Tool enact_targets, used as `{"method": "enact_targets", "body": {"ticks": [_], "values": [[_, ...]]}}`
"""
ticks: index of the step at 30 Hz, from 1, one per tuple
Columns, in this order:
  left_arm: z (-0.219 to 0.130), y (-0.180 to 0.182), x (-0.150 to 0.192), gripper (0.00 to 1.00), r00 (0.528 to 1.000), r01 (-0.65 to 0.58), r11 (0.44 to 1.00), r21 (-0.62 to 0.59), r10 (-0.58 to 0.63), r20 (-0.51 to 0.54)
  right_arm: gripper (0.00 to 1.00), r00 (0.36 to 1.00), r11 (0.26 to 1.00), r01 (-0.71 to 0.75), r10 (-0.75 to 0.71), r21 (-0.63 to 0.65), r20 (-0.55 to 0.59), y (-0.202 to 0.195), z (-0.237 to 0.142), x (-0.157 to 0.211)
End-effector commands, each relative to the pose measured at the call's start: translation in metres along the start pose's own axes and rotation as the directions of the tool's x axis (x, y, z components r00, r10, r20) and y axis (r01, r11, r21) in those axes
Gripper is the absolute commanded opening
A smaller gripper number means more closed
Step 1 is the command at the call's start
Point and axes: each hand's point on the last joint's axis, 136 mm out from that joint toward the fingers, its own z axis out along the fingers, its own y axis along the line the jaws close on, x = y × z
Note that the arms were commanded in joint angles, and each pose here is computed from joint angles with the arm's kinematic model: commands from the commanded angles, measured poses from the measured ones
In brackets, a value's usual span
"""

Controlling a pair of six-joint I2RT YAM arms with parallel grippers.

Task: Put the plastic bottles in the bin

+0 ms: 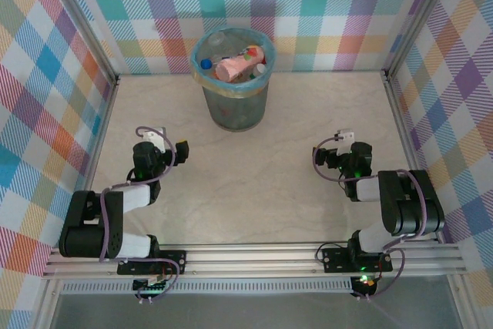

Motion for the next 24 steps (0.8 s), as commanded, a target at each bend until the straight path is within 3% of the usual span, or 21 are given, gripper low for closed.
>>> {"method": "enact_targets", "body": {"ticks": [1, 5, 8, 10, 24], "values": [[0.008, -0.006, -0.008, 1.00, 0.999, -0.031, 0.999, 0.026, 0.030, 0.043, 1.00, 0.993, 0.999, 0.030, -0.027, -0.022, 0.112, 0.002, -0.001, -0.029], [0.018, -0.008, 0.003, 1.00, 0.999, -0.044, 0.998, 0.042, 0.043, 0.030, 1.00, 0.994, 0.998, -0.019, 0.012, 0.062, 0.110, -0.014, 0.000, -0.030], [0.028, -0.007, 0.008, 1.00, 0.999, -0.045, 0.999, 0.027, 0.046, -0.025, 1.00, 0.992, 0.973, -0.106, 0.090, 0.207, 0.084, -0.042, 0.003, -0.029], [0.030, 0.007, 0.007, 1.00, 0.999, -0.011, 0.998, -0.059, 0.009, -0.030, 1.00, 0.993, 0.973, -0.100, 0.084, 0.208, 0.086, -0.042, 0.003, -0.029], [0.030, 0.006, 0.008, 1.00, 1.000, -0.020, 0.998, -0.066, 0.018, -0.026, 1.00, 0.993, 0.974, -0.097, 0.082, 0.207, 0.081, -0.041, 0.003, -0.028]]}}
